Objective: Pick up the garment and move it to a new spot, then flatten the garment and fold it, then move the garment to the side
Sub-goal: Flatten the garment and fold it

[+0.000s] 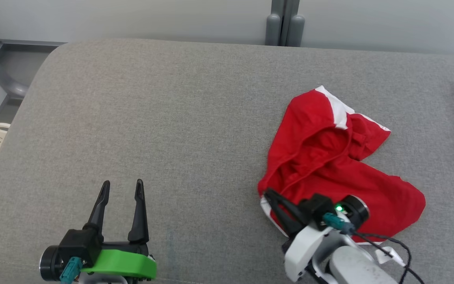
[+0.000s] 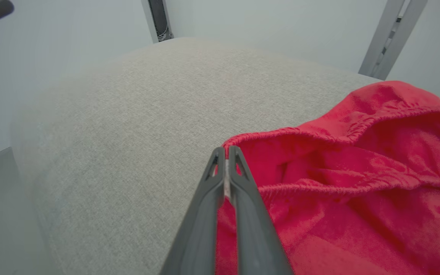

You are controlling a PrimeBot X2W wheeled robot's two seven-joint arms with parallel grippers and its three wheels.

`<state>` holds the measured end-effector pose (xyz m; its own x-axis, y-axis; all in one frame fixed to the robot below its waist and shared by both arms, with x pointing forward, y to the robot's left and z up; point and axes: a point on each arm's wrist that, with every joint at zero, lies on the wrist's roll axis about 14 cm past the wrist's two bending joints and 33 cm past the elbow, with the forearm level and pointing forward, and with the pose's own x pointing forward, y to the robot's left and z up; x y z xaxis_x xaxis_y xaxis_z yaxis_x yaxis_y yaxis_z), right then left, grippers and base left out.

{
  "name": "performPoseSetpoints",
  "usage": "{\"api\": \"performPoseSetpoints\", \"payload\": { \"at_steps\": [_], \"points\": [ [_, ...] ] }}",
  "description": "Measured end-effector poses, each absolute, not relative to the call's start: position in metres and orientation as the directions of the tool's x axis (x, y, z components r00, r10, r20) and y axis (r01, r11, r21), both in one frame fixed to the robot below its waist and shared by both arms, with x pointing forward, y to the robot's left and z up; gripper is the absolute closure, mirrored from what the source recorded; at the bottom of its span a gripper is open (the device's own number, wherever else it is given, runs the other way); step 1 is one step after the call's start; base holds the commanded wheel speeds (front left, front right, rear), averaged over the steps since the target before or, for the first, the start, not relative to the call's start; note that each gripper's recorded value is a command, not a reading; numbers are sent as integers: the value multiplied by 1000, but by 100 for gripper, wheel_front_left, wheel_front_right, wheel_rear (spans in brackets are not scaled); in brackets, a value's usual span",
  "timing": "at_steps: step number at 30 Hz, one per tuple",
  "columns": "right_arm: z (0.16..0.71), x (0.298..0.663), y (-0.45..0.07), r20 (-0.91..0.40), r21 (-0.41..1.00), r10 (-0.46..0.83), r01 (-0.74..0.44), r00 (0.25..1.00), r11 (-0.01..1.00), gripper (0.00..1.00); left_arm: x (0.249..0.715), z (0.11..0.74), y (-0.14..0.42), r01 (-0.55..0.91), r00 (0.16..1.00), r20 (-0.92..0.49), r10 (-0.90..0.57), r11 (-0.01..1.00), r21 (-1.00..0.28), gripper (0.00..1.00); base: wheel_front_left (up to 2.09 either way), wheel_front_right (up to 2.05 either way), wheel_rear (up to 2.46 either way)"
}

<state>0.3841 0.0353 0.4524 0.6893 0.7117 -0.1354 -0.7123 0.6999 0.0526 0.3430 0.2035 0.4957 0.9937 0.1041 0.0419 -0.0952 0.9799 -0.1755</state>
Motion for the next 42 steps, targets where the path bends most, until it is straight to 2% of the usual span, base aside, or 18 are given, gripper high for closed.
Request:
{"api": "performPoseSetpoints", "payload": {
  "at_steps": [5,8,9,11,16,19,25,29,35,42],
  "points": [
    [445,355,85,-169,23,819,-829,548,559,100,340,496,206,-106,992,43,115,979,-176,0,0,0,0],
    [428,344,97,-231,27,839,-858,493,512,100,339,495,208,-114,992,36,122,977,-182,0,0,0,0],
    [421,341,98,-252,33,838,-862,483,507,91,338,494,208,-115,992,35,123,977,-182,0,0,0,0],
    [411,340,99,-276,50,837,-862,473,504,2,338,495,209,-120,991,34,128,976,-182,0,0,0,0],
    [410,348,99,-256,82,832,-846,492,526,0,339,493,212,-135,989,27,143,974,-183,0,0,0,0],
    [422,363,93,-211,91,814,-818,541,568,0,340,493,211,-131,990,28,139,974,-184,0,0,0,0],
    [472,412,46,-58,36,718,-718,693,695,0,346,495,202,-95,994,40,104,979,-180,0,0,0,0],
    [489,425,-3,0,10,622,-621,783,783,0,350,497,195,-66,996,48,75,982,-177,0,0,0,0],
    [503,424,-71,50,-6,463,-463,885,886,0,354,499,186,-31,997,58,41,985,-168,0,0,0,0],
    [478,403,-140,-22,2,285,-285,958,959,0,357,503,176,10,997,74,2,987,-161,0,0,0,0]
  ]
}}
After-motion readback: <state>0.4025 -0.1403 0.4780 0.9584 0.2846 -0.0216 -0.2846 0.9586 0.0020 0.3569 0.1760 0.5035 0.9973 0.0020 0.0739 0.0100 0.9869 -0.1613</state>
